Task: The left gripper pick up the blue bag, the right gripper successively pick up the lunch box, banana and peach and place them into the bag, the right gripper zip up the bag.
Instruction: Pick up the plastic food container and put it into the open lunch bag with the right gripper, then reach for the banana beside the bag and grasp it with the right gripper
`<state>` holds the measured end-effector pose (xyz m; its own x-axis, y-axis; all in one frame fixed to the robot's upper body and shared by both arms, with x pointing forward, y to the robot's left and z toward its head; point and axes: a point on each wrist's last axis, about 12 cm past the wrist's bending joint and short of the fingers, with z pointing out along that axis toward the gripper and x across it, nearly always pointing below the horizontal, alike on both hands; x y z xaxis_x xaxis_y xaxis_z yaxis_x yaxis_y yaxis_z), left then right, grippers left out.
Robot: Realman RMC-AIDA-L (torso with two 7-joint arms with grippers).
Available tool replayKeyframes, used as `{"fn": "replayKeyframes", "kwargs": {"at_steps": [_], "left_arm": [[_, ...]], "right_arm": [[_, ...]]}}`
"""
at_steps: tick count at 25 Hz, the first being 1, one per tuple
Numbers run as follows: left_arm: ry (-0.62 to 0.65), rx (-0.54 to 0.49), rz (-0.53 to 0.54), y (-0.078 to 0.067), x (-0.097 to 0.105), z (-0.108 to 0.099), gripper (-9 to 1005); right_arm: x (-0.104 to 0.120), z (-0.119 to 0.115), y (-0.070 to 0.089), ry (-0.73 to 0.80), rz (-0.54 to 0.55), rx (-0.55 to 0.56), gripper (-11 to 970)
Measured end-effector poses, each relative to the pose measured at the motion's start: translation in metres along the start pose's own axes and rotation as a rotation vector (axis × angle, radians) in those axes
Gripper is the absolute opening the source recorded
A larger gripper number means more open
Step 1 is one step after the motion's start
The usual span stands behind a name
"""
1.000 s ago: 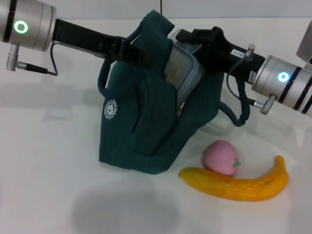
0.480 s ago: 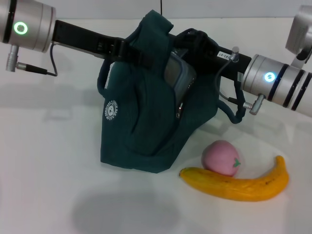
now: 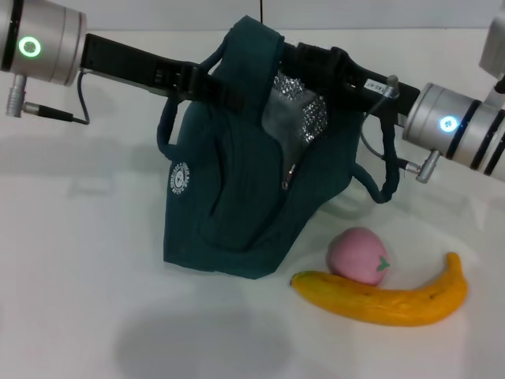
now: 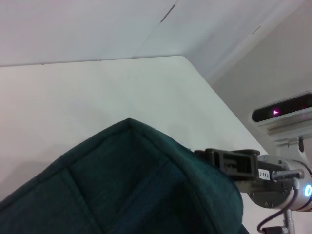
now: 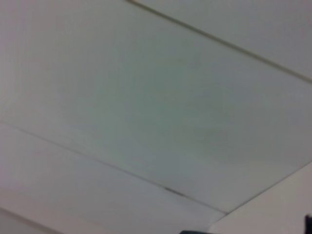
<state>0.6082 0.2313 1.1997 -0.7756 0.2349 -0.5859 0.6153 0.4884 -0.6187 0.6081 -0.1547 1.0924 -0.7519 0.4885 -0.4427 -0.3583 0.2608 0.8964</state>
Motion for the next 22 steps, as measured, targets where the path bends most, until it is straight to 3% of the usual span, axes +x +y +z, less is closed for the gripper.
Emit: {"fn": "replayKeyframes", "kwargs": {"at_steps": [6, 15, 19, 22], "left_arm": [[-0.021, -0.013, -0.023, 0.005, 0.004, -0.007, 42], [-0.038, -0.031, -0.045, 0.011, 0.010, -0.015, 41], [-0.052, -0.038, -0.057, 0.014, 0.012, -0.017, 41], [-0.053, -0.036, -0.071, 0.016, 0.014, -0.016, 41]], "right_arm": [[0.000, -0.030, -0.006, -0.045, -0.101, -0.052, 352], [0.008, -0.110, -0.011, -0.273, -0.379, -0.158, 349], [0.013, -0.138, -0.002, -0.391, -0.513, -0.233, 350], [0.014, -0.154, 0.005, -0.378, -0.595, -0.295, 350]]}}
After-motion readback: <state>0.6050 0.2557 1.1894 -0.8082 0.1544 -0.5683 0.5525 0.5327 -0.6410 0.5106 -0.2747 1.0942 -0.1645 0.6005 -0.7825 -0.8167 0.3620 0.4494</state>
